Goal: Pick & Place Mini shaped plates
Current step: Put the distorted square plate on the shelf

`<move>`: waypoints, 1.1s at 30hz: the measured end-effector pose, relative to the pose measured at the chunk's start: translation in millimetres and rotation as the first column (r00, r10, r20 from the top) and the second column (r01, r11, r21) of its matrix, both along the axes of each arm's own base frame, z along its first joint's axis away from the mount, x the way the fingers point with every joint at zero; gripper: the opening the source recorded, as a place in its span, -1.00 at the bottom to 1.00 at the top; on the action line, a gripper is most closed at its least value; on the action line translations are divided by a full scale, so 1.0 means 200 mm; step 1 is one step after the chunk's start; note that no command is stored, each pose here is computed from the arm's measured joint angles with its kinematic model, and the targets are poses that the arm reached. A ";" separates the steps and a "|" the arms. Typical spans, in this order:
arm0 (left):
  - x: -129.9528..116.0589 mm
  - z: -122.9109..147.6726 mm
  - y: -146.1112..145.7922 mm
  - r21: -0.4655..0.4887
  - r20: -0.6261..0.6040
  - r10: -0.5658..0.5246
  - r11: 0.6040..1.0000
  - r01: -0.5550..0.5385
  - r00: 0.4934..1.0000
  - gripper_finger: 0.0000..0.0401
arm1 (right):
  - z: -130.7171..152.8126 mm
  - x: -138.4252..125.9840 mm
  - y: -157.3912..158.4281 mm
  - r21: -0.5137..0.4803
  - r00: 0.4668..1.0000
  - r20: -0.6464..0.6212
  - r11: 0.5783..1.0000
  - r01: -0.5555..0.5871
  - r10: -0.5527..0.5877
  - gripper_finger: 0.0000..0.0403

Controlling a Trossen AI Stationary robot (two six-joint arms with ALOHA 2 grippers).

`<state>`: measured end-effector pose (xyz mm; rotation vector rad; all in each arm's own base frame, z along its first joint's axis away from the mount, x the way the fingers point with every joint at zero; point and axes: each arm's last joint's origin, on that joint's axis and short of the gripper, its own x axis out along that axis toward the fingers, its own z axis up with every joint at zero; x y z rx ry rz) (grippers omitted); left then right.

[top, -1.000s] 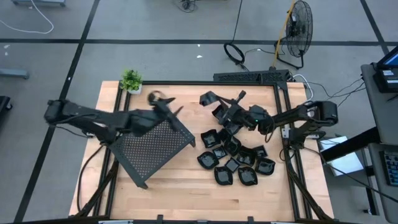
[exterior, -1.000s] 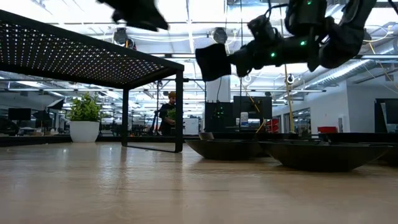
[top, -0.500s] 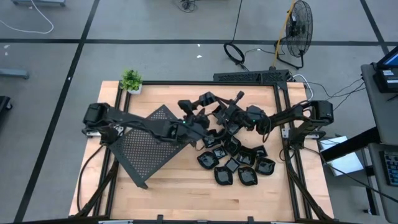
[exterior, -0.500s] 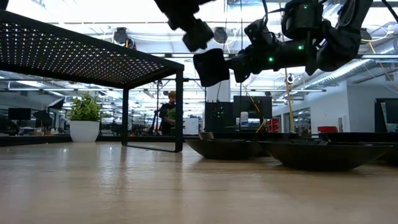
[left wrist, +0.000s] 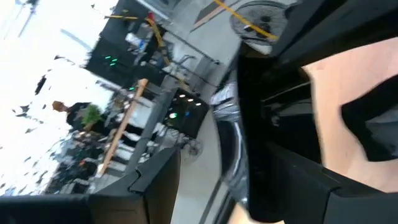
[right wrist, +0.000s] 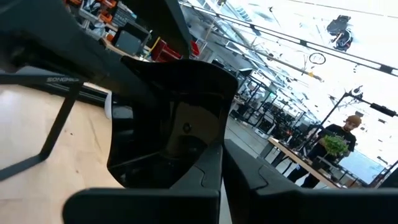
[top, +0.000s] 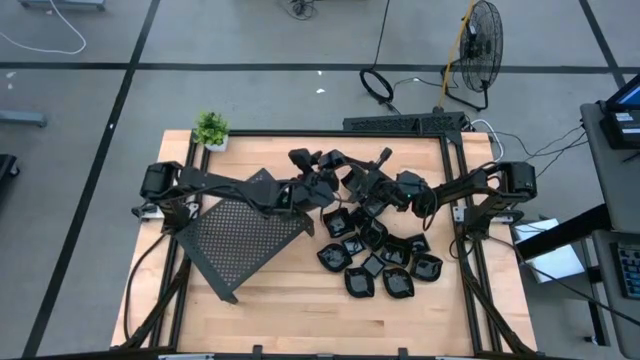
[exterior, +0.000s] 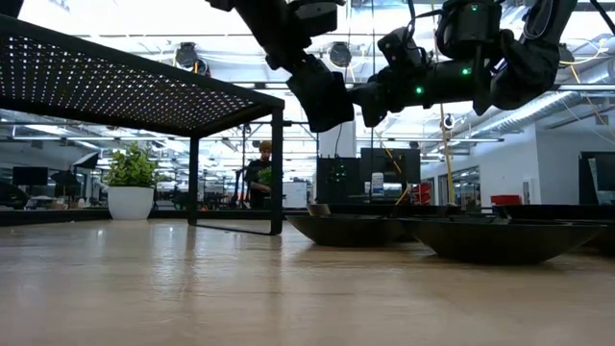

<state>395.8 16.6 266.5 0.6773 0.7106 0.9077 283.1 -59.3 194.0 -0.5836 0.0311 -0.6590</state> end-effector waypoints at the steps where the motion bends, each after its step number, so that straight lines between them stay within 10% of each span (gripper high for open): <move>1: 0.00 0.00 0.01 -0.010 -0.007 -0.012 1.000 0.012 1.000 0.13 | 0.00 0.00 0.00 -0.006 1.000 -0.005 1.000 0.001 -0.001 -1.00; 7: 0.00 -0.01 0.03 -0.030 -0.013 -0.035 0.999 0.035 0.999 0.02 | 0.00 0.00 0.00 -0.012 1.000 -0.016 1.000 0.002 -0.002 -1.00; 18: 0.00 -0.01 0.04 -0.037 -0.029 -0.033 0.999 0.032 0.999 -0.95 | -0.01 0.01 0.03 -0.042 0.996 -0.047 0.996 -0.084 0.082 -1.00; 27: -0.01 0.01 0.00 0.055 -0.064 0.026 0.998 -0.023 0.998 -0.97 | -0.01 0.01 0.04 0.002 0.995 -0.006 0.995 -0.104 0.104 -0.94; 33: -0.08 0.16 -0.06 0.151 -0.016 0.109 0.983 -0.105 0.994 -0.96 | 0.00 0.02 0.08 0.004 0.991 0.005 0.991 -0.131 0.131 -0.45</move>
